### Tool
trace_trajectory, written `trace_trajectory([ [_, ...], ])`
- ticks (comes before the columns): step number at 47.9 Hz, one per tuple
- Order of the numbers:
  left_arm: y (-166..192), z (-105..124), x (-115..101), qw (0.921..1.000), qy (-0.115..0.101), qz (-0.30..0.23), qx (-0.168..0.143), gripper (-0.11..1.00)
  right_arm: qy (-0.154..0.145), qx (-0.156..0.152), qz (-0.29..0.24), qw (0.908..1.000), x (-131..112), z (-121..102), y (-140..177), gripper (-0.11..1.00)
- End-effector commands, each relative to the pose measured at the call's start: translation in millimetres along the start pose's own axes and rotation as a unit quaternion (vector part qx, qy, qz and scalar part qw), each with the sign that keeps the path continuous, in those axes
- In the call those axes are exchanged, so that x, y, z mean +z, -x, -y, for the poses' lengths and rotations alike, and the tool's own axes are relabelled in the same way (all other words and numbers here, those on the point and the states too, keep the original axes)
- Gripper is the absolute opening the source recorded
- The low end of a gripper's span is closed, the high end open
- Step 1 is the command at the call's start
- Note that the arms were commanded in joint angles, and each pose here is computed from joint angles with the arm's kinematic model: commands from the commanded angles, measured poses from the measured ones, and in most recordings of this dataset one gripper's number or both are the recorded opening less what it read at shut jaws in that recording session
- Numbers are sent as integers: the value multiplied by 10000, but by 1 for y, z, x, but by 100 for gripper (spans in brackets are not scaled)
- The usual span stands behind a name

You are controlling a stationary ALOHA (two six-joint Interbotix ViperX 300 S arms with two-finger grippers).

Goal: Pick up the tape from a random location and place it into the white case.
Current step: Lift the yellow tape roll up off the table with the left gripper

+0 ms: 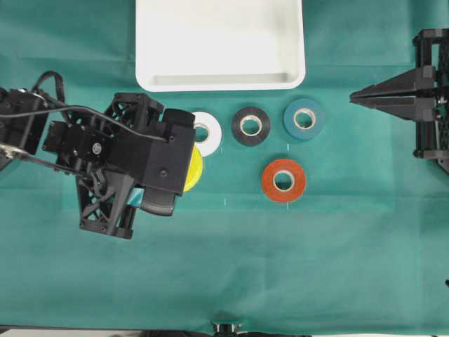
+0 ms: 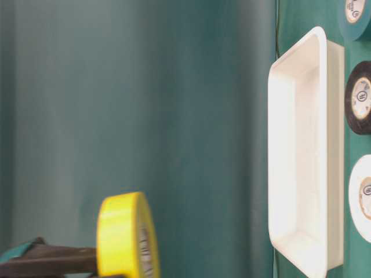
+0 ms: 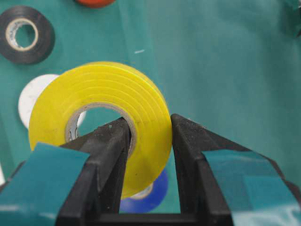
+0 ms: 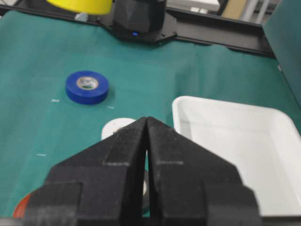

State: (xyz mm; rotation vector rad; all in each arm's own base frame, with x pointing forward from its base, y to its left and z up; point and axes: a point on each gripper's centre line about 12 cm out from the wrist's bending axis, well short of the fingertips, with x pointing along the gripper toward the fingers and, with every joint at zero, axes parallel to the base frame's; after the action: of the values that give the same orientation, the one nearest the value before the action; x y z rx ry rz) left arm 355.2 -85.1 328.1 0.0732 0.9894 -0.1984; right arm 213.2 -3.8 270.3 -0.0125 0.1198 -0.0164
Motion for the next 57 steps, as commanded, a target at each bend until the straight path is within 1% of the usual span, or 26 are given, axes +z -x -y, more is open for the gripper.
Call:
trace_trajectory([
  [1, 28, 2, 14, 9995, -33, 306, -20, 23, 15, -9, 146, 9999, 11, 0, -2, 0],
  [9, 42, 7, 21, 9994, -107, 320, -43, 23, 15, -1, 146, 9999, 11, 0, -2, 0],
  [16, 51, 8, 26, 9993, -114, 358, -49, 23, 15, -9, 146, 9999, 11, 0, -2, 0],
  [43, 50, 8, 25, 9994, -131, 321, -31, 23, 15, -8, 123, 9999, 11, 0, -2, 0],
  [51, 50, -4, 24, 9995, -43, 317, 72, 23, 15, -8, 130, 9999, 11, 0, -2, 0],
  [53, 51, -11, 24, 9994, 22, 319, 134, 23, 15, -8, 130, 9999, 11, 0, -2, 0],
  [57, 53, -26, 22, 9991, 84, 328, 257, 23, 15, -8, 123, 9999, 10, 0, -2, 0],
])
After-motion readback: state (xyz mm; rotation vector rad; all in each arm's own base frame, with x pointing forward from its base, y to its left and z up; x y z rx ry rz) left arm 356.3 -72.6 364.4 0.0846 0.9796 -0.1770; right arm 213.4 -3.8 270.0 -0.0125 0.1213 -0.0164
